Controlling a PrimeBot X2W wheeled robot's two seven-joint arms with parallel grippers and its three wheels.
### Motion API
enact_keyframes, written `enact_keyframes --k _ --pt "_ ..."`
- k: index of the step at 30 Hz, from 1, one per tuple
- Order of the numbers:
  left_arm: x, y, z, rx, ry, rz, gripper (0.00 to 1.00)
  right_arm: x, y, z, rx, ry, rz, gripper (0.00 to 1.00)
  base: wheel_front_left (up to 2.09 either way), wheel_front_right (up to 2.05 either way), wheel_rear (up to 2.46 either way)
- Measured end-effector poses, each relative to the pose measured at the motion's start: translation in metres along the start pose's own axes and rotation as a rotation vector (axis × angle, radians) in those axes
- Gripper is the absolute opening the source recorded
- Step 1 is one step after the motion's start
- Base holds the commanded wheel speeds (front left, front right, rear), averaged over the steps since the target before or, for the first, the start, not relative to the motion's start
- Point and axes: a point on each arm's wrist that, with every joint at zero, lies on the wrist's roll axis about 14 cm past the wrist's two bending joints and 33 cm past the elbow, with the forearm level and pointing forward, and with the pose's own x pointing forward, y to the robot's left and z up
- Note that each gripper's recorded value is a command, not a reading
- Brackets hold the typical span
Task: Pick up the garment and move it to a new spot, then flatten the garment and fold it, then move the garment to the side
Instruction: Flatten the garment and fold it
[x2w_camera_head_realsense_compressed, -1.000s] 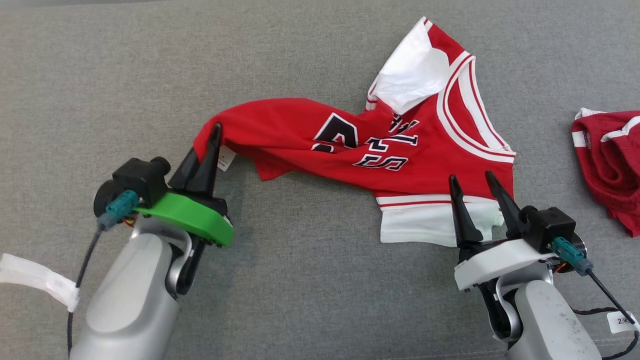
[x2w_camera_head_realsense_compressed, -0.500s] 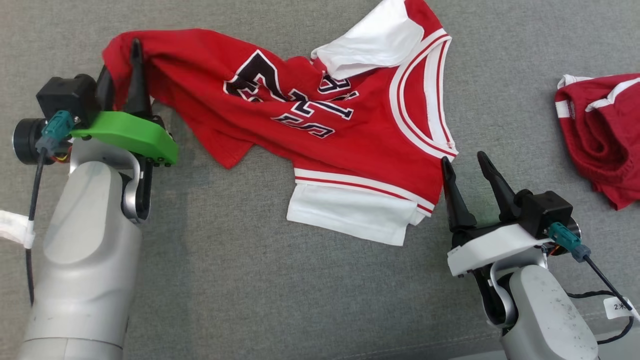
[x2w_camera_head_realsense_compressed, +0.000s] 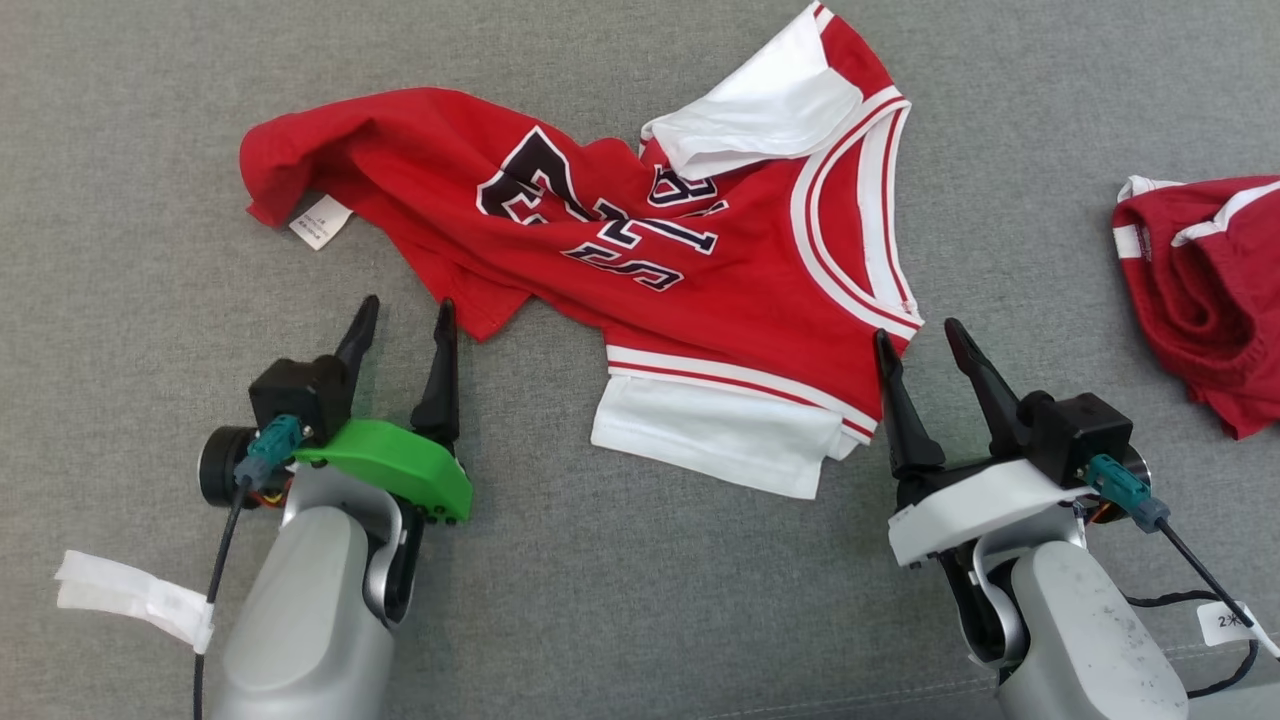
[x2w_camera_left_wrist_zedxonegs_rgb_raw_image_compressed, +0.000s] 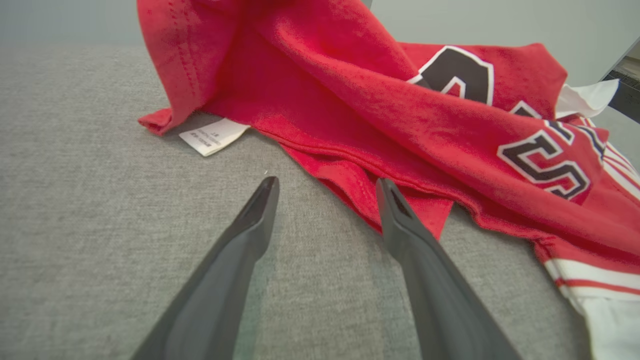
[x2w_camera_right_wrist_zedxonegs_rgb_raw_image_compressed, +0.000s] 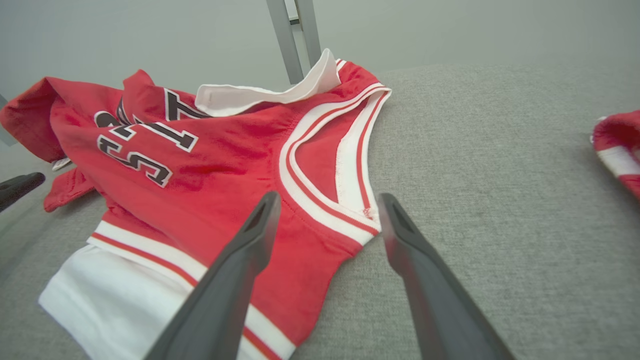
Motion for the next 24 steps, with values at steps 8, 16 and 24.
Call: enact_keyframes --k 8,16,24 --pt "-0.005 -0.023 -0.029 -0.01 0.082 -0.063 1.0 -0.007 -0.008 0.002 -0.006 -0.003 -0.025 1.0 0.0 0.0 0.0" --pt "0.007 -0.042 -0.036 -0.051 0.103 -0.118 0.04 -0.013 -0.021 -0.001 -0.006 0.008 -0.062 1.0 0.0 0.0 0.0" --pt "0.001 -0.041 -0.021 -0.074 0.065 -0.117 0.0 -0.016 -0.021 0.003 0.0 -0.001 -0.068 1.0 0.0 0.0 0.0"
